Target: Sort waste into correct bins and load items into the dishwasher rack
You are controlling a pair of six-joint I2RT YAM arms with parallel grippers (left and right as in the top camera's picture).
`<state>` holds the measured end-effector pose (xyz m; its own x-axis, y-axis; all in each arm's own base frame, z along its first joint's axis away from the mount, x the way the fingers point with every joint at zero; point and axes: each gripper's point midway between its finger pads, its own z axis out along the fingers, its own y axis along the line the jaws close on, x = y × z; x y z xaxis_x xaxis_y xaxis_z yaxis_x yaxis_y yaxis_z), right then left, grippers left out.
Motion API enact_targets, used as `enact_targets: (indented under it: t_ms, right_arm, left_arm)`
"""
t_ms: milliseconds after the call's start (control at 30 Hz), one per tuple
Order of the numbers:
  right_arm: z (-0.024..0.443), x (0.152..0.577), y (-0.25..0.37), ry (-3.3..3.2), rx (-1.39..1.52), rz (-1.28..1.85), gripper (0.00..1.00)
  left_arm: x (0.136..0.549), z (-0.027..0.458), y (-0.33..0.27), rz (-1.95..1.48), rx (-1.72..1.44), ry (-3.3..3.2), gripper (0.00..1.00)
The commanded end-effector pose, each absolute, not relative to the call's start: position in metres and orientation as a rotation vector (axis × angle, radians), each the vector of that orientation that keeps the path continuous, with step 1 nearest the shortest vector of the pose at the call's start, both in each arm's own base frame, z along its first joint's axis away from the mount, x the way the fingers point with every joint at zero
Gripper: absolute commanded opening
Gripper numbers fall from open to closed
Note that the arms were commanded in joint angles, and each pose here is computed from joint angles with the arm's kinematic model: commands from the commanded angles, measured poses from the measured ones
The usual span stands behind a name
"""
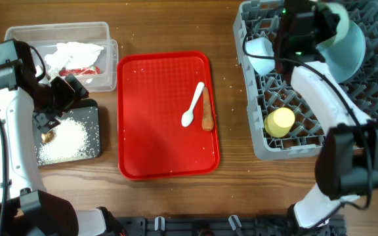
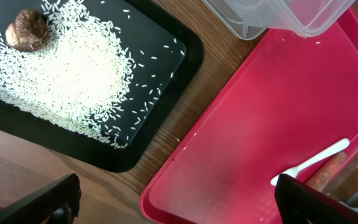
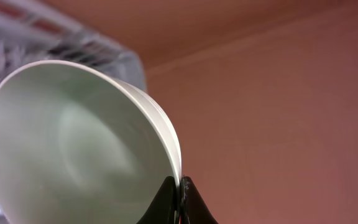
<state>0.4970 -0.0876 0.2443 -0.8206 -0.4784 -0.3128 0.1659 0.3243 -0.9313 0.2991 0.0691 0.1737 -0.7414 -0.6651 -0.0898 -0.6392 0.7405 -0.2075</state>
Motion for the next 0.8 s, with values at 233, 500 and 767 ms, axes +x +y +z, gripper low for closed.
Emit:
enact_targets:
  t_ms: [233, 500, 767]
  right_arm:
    - [0.213, 0.506, -0.074, 2.096, -0.472, -1.563, 0.04]
    - [0.188, 0.520, -0.070, 2.103, -0.515, -1.517, 0.04]
    - [0.174, 0.523, -0.074, 2.113, -0.517, -1.536, 0.04]
  left_arm:
    - [0.301, 0.179, 0.070, -0.251, -1.048, 2.763, 1.00]
    - [0.301, 0.179, 0.070, -0.251, -1.048, 2.763, 1.00]
    - [0.301, 0.179, 0.070, -0.251, -1.048, 2.763, 1.00]
